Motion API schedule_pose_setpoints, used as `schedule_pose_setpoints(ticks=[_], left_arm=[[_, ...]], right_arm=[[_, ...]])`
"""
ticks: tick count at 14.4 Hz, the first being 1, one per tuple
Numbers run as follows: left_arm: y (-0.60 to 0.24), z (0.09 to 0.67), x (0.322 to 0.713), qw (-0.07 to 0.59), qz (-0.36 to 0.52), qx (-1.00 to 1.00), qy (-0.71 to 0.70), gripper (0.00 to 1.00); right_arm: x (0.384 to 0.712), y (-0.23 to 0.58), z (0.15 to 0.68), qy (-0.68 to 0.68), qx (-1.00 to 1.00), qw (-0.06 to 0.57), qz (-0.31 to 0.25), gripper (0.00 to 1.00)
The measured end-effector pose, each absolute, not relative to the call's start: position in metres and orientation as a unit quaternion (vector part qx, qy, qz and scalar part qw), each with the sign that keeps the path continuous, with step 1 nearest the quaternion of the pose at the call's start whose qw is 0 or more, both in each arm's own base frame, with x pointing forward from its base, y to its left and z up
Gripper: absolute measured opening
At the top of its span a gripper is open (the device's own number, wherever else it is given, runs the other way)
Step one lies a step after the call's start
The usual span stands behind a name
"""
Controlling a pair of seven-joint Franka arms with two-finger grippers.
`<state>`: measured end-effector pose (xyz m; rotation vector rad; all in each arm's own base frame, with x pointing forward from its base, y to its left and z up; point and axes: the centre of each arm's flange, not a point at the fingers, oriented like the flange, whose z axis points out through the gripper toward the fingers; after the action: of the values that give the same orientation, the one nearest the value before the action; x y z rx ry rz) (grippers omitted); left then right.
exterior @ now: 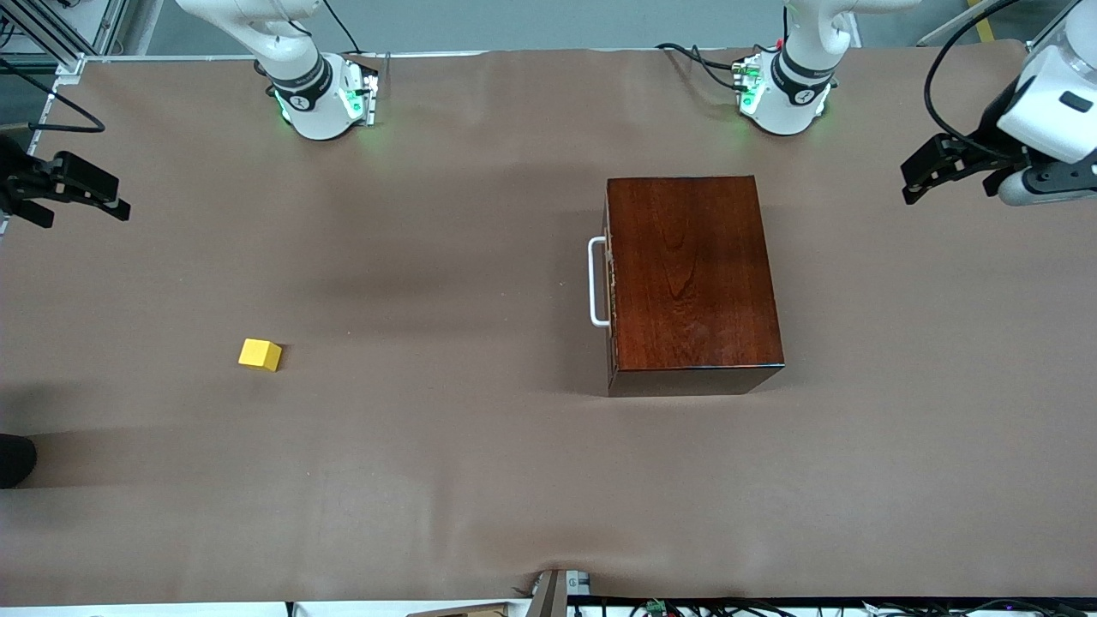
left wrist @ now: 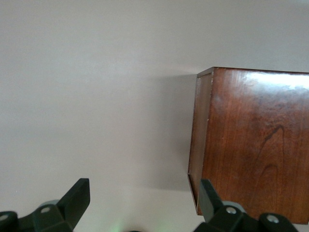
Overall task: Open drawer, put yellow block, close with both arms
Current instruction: 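Move the left gripper to the white drawer handle of the wooden box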
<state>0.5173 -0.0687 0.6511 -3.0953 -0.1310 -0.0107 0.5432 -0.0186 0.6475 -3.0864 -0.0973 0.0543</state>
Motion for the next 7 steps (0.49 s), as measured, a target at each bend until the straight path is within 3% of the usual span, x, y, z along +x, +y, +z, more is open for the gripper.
schedule_pose_setpoints(ticks=[7], left_arm=[[-0.0638, 0.657, 0.5189, 0.021, -0.008, -0.999, -0.047, 1.0]], right_arm=[[0.5451, -0.0196, 0.6444, -0.031, -0.999, 0.027, 0.02, 1.0]])
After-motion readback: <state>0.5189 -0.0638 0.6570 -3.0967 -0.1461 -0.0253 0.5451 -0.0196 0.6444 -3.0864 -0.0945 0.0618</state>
